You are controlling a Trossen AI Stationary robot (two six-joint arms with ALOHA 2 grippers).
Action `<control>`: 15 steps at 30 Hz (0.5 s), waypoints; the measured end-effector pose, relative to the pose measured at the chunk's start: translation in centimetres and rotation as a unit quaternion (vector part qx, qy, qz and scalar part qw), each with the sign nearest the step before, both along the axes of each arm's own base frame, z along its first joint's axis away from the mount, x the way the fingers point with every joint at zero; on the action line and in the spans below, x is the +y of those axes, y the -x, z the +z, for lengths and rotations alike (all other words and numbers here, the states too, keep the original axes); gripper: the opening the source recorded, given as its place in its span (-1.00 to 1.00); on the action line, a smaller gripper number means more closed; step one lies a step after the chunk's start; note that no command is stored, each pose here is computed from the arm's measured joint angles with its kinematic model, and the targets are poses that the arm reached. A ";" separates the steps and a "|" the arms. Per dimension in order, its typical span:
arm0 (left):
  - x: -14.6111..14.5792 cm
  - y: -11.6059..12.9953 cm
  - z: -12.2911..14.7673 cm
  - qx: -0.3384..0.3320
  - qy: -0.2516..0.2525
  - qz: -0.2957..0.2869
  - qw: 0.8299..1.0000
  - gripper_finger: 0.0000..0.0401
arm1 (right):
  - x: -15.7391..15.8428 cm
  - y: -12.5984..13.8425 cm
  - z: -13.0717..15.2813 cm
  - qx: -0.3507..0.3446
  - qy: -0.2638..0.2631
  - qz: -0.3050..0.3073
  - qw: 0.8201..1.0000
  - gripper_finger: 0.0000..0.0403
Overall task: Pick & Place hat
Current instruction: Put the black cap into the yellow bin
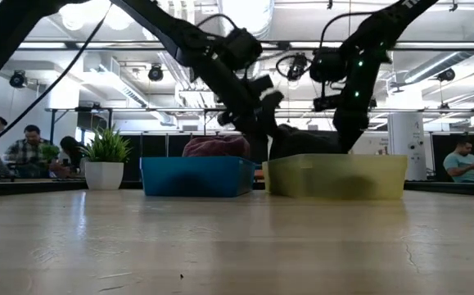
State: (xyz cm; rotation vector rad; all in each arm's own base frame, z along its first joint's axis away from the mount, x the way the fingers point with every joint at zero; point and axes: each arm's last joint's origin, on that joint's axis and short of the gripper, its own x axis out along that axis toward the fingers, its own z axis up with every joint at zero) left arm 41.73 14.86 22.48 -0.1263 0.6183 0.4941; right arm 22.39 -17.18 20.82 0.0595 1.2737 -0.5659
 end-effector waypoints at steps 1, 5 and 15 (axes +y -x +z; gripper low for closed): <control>0.0 0.1 0.4 -0.004 -0.001 0.000 1.000 0.11 | 0.1 0.2 0.4 -0.001 0.004 0.003 1.000 0.11; -0.2 0.5 0.8 0.005 0.002 0.002 1.000 0.11 | 0.6 0.9 1.1 0.012 0.013 0.006 1.000 0.11; -1.8 1.4 2.8 0.001 0.019 0.006 1.000 0.11 | 1.7 2.4 2.5 -0.009 0.037 0.002 0.999 0.11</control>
